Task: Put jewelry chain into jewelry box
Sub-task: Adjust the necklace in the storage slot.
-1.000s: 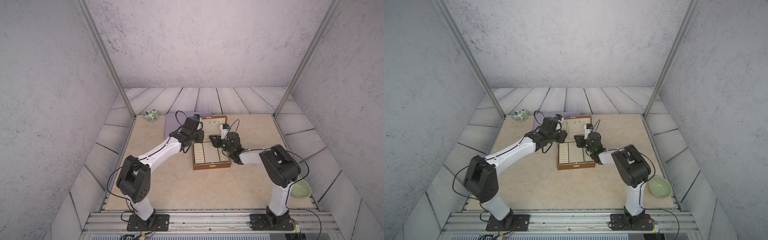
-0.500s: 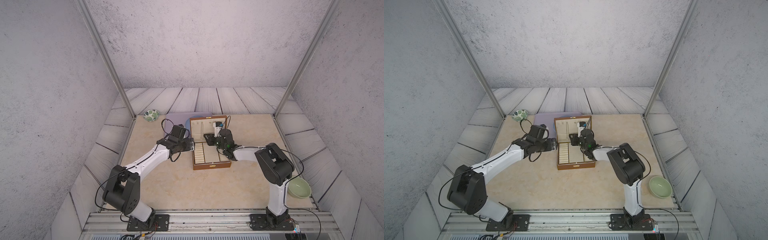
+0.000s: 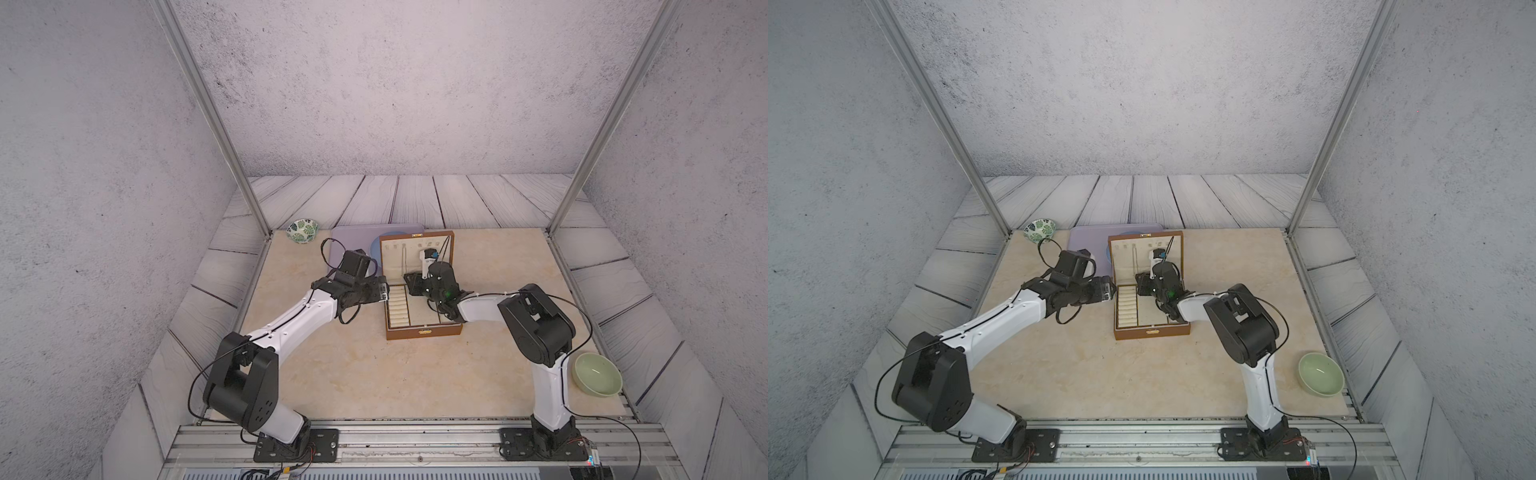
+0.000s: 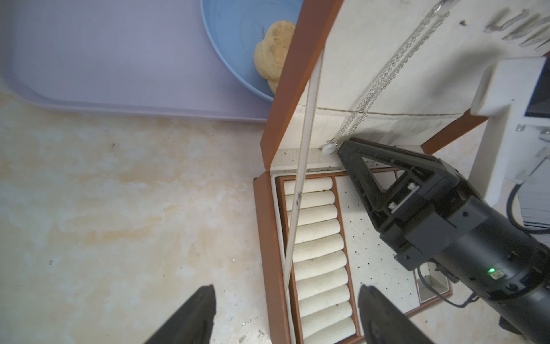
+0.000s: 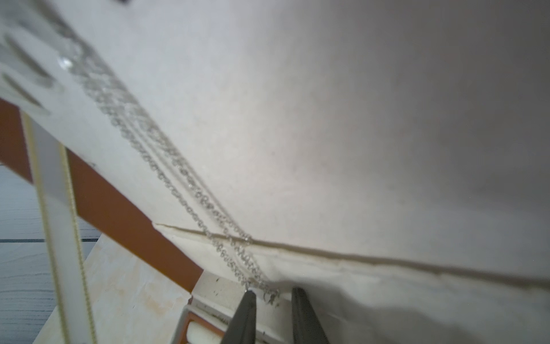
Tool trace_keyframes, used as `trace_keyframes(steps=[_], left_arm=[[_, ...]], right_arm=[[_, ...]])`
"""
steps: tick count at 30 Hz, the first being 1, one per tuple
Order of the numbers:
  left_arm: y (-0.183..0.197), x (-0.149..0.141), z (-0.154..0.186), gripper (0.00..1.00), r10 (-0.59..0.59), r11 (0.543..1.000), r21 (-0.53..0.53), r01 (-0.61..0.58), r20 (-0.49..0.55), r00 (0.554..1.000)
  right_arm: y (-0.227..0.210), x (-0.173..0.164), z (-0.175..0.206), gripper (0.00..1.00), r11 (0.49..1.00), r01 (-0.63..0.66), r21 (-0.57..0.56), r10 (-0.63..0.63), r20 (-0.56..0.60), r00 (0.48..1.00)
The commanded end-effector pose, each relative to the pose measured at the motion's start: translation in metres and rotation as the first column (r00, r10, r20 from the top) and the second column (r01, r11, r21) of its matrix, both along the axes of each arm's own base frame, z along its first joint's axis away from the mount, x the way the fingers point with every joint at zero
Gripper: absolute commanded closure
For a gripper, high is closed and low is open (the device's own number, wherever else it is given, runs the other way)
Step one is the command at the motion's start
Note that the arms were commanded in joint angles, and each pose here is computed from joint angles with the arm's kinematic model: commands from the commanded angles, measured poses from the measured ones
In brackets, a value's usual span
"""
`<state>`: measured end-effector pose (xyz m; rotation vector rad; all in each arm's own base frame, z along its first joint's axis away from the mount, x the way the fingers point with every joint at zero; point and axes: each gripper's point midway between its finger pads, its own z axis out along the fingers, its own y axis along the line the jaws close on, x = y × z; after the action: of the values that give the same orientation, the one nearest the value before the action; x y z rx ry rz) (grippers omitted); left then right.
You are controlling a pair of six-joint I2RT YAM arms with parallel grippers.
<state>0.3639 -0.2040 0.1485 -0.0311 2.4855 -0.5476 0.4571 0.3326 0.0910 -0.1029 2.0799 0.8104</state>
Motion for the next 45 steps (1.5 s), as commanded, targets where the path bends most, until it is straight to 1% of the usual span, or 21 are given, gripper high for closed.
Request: trace_keyframes(steps=[1,3,4,8,13,18,25,28,32,39,45], left_arm=[[0.005,-0.003,0.004,0.19,0.01,1.0,-0.01,-0.01,0.003,1.0],[0.004,-0.004,0.004,0.19,0.007,1.0,-0.011,-0.007,0.002,1.0],[0.003,-0.004,0.005,0.19,0.005,1.0,-0.013,-0.005,0.003,1.0],[0.004,-0.004,0.005,0.19,0.006,1.0,-0.014,-0.006,0.003,1.0],[0.004,-0.004,0.007,0.19,0.007,1.0,-0.018,-0.007,0.008,1.0],[0.002,-0.003,0.008,0.19,0.008,1.0,-0.027,-0.008,0.011,1.0],[0.0,-0.003,0.007,0.19,0.008,0.999,-0.043,-0.008,0.009,1.0],[0.0,-0.003,0.006,0.19,0.005,0.999,-0.043,-0.005,0.007,1.0],[0.0,-0.002,0.006,0.22,0.004,0.999,-0.042,-0.004,0.009,1.0],[-0.001,-0.001,0.006,0.22,0.003,0.999,-0.043,-0.002,0.007,1.0],[-0.002,-0.001,0.005,0.22,0.001,0.999,-0.044,0.0,0.006,1.0]], right_arm=[[0.0,0.007,-0.003,0.75,0.999,0.038,-0.004,-0.038,-0.005,0.999],[0.002,0.01,-0.003,0.77,0.999,0.04,-0.002,-0.04,-0.005,0.999],[0.003,0.01,-0.003,0.84,0.999,0.035,-0.001,-0.035,-0.006,0.999],[0.003,0.011,0.002,1.0,0.999,0.039,0.006,-0.039,0.007,0.999],[-0.005,0.005,0.016,1.0,0.999,0.05,0.007,-0.05,0.037,0.998],[-0.02,0.0,0.041,1.0,0.998,0.069,-0.006,-0.069,0.086,0.994],[-0.037,0.004,0.064,1.0,0.996,0.086,-0.014,-0.083,0.122,0.989],[-0.036,0.007,0.063,1.0,0.997,0.072,-0.015,-0.07,0.116,0.991],[-0.034,0.01,0.055,1.0,0.997,0.072,-0.012,-0.07,0.101,0.992],[-0.048,0.021,0.06,1.0,0.993,0.118,-0.025,-0.114,0.119,0.986],[-0.044,0.028,0.052,1.0,0.995,0.095,-0.03,-0.092,0.092,0.992]])
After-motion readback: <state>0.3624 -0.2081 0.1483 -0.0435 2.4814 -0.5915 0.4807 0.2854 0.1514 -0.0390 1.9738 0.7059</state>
